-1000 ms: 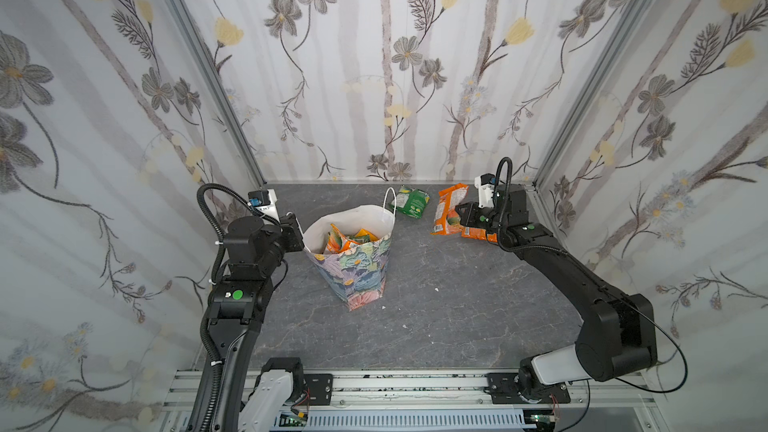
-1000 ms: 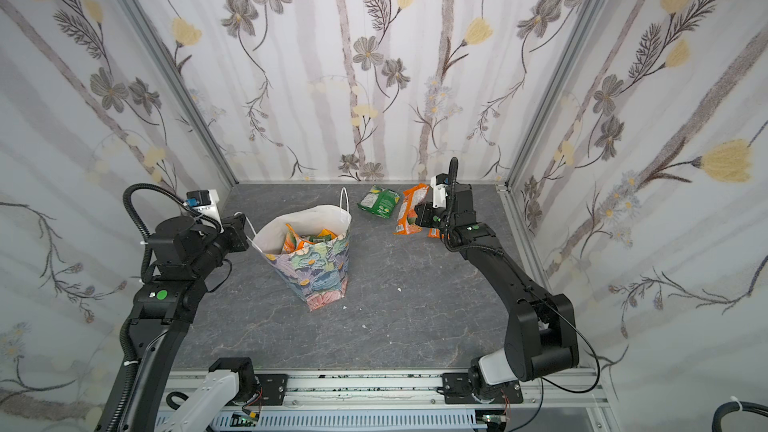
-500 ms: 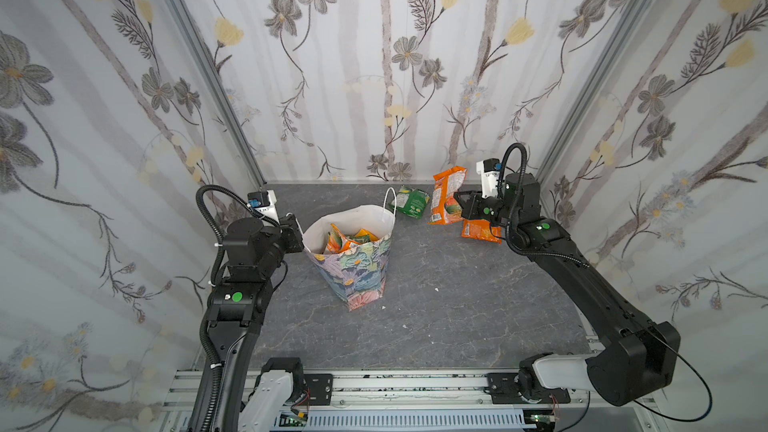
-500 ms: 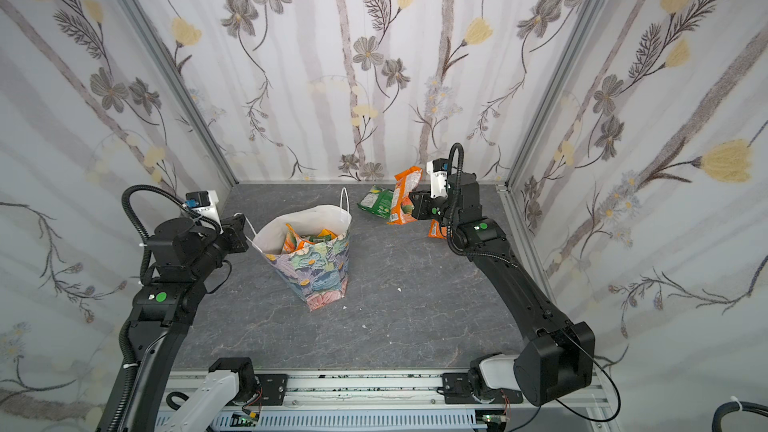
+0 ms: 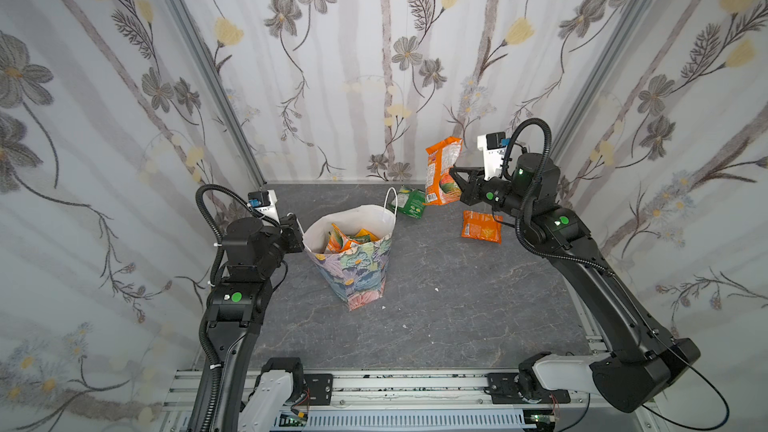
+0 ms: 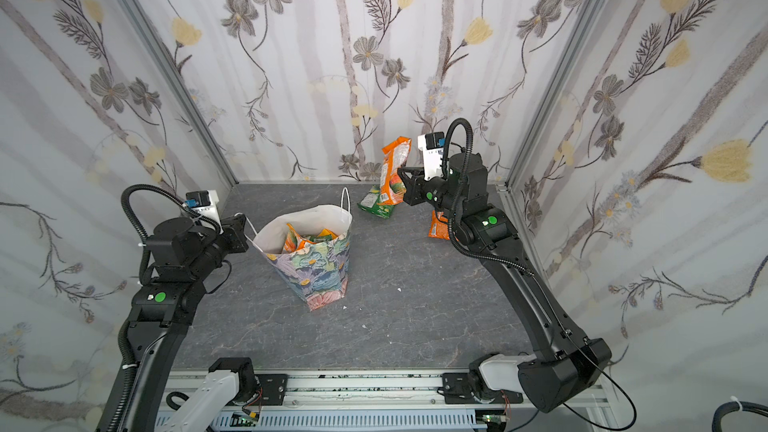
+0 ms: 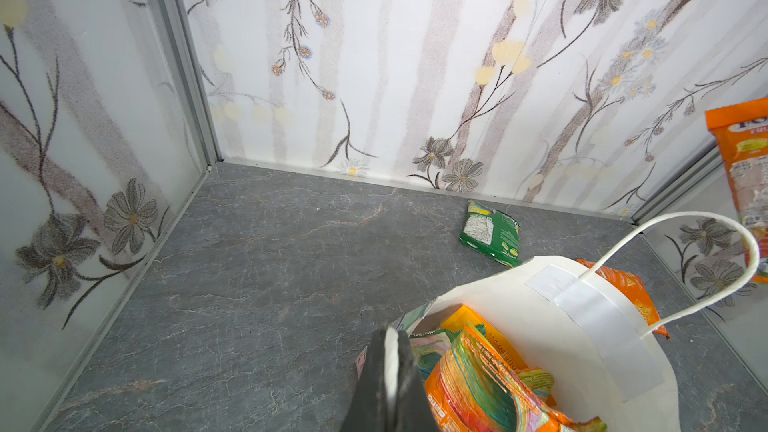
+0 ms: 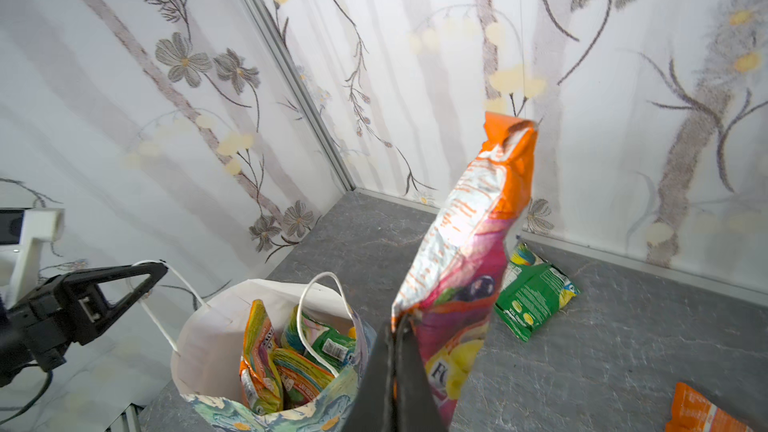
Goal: Place the snacks into the paper bag
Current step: 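Lift the orange candy bag with the right gripper and carry it over the paper bag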
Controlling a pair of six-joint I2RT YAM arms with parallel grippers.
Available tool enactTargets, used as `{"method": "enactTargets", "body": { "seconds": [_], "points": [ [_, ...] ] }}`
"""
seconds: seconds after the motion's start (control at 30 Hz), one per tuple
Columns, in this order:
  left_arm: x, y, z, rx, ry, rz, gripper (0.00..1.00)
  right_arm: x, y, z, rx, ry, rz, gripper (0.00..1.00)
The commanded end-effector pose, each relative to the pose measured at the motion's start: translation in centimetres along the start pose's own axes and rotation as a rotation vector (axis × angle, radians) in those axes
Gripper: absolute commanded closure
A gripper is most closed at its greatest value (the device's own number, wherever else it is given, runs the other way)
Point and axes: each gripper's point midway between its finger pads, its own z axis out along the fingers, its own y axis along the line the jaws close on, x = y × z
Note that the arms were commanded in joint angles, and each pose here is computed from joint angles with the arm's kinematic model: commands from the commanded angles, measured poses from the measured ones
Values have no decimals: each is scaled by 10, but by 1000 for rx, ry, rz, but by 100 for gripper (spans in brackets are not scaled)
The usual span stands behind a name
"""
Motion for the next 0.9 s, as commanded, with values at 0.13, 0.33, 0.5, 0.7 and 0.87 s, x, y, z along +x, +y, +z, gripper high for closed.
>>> {"method": "enactTargets", "body": {
  "seconds": [0.13,0.33,0.5,0.7,0.87],
  "points": [
    [-16,-5,-4,19,-56,8,100,-30,48,9,-86,-63,-136,100],
    [-11,-4,-3,20,-45,5,100,-34,84,19,-138,-61,-221,100],
    [-11,-5,-2,22,-47,5,100,-29,105,28,-182,-53,-265,100],
    [-11,-3,-2,12,-45,7,100,0,123,50,-234,32,-390,100],
    [-10,-1,-3,-1,-47,11,100,40,118,82,-209,125,-482,100]
  ]
}}
